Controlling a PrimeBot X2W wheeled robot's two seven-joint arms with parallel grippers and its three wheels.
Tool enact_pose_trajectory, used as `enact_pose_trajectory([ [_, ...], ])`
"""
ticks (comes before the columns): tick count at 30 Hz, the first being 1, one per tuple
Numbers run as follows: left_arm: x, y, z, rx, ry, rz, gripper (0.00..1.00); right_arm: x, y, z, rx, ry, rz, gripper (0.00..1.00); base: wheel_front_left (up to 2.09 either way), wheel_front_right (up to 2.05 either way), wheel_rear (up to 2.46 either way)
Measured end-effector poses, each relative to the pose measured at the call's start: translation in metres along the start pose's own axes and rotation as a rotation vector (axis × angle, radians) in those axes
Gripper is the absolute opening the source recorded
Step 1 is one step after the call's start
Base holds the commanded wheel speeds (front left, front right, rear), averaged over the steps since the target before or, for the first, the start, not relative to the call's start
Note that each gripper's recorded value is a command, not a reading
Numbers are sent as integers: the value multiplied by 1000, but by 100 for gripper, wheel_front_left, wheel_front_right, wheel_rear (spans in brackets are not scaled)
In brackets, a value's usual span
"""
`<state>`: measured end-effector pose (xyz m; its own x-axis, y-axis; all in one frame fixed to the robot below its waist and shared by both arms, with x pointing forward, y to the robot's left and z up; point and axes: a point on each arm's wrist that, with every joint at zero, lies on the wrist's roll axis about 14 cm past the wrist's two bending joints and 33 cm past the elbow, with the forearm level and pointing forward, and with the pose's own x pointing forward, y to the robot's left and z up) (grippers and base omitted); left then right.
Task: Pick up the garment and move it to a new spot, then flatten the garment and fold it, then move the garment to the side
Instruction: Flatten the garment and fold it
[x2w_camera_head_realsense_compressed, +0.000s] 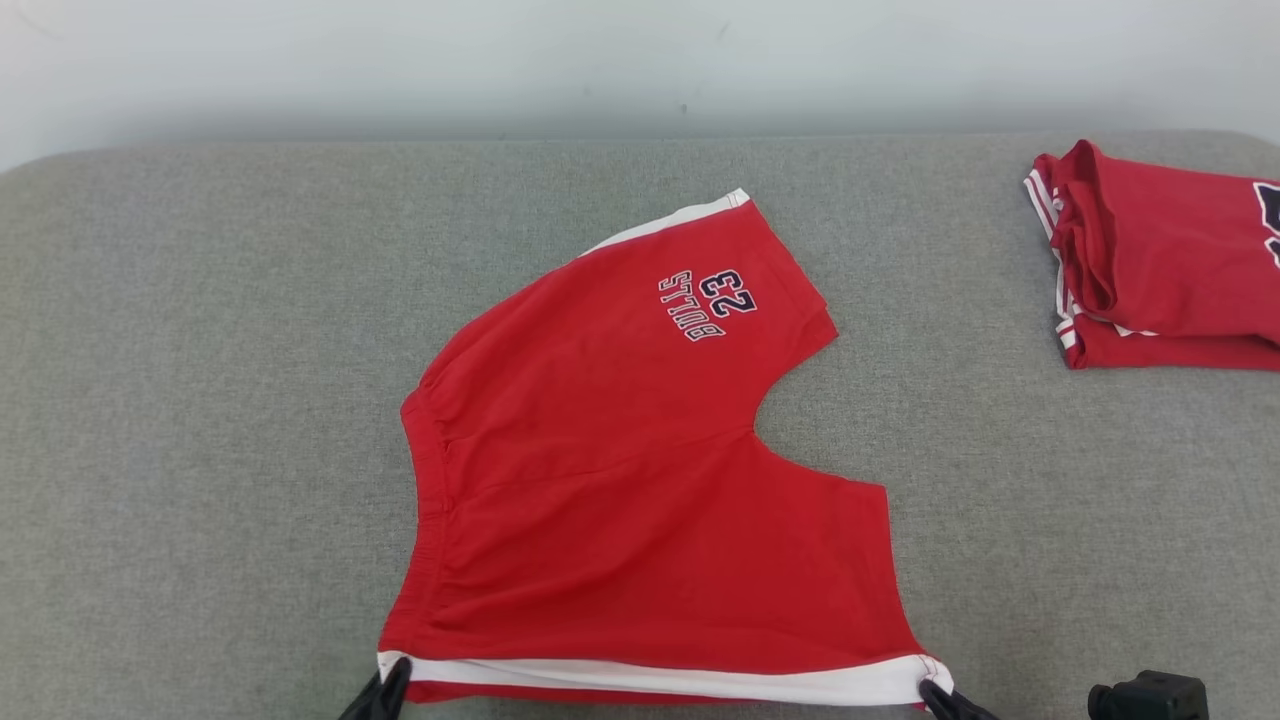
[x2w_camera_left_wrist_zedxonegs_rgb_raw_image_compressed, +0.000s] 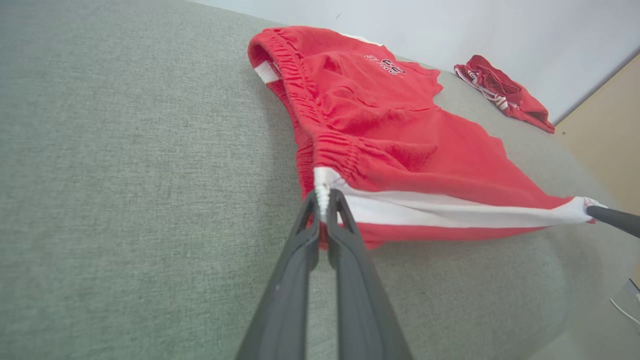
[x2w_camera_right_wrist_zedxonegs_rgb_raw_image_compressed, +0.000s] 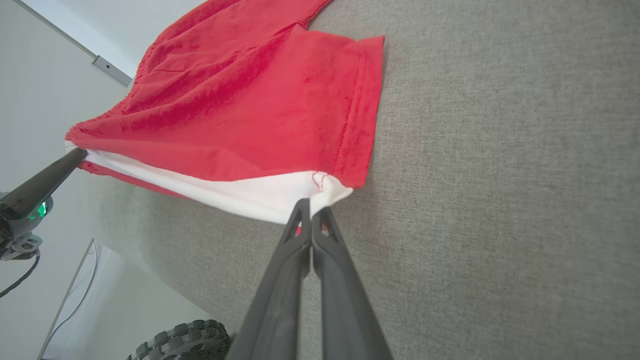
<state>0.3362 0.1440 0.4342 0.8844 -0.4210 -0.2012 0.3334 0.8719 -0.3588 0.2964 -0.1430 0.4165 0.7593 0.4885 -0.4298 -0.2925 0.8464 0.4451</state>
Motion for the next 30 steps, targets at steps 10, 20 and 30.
enact_pose_trajectory([
  [10, 20, -19, 15, -17, -73, -40, 0, 10, -10, 47, 0, -130, 1, 0, 0, 0, 0],
  [20, 41, -20, 74, 13, -233, -81, 0, 36, 0, 142, -64, -282, 102, 0, 0, 0, 0],
  [30, 90, 2, 108, 44, -262, -89, 0, 97, -9, 202, -141, -237, 125, 0, 0, 0, 0],
])
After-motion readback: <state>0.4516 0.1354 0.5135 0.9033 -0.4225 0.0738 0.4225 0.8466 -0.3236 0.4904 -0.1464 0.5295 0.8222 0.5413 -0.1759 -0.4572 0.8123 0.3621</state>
